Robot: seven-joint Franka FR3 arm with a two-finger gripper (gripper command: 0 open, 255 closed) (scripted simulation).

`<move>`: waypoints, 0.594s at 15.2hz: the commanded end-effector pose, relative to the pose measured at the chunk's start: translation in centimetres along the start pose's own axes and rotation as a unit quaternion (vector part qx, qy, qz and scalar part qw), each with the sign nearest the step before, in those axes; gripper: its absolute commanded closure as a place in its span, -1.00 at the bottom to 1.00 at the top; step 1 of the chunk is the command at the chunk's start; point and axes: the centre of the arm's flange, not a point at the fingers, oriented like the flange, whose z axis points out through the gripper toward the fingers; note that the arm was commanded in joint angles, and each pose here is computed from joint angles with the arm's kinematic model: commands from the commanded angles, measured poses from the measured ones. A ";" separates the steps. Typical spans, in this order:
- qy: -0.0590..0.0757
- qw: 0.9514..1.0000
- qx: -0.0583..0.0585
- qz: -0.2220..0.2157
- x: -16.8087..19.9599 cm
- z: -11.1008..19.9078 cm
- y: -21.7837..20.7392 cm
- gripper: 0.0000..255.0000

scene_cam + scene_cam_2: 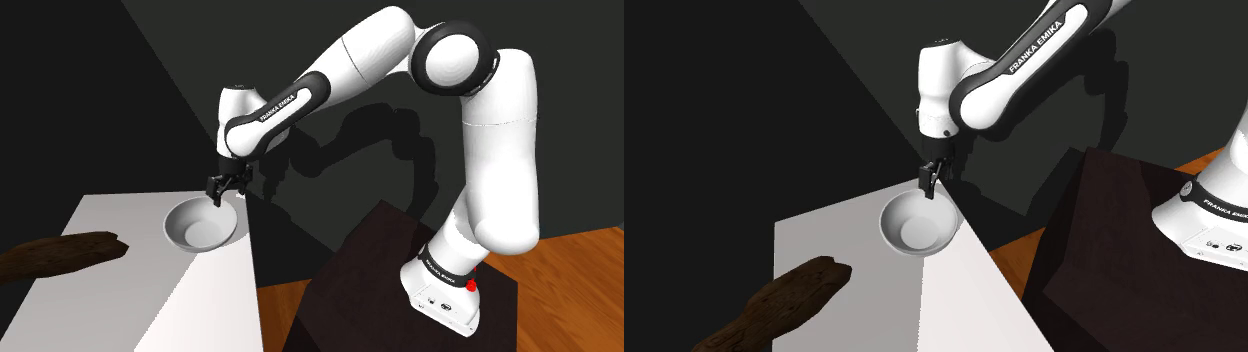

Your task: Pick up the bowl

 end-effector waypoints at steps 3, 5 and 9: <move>0.000 1.000 0.000 0.000 0.2 2.1 0.2 -1.00; 0.000 1.000 0.000 0.000 0.2 2.9 0.3 -1.00; 0.000 1.000 0.000 0.000 0.2 2.9 0.3 1.00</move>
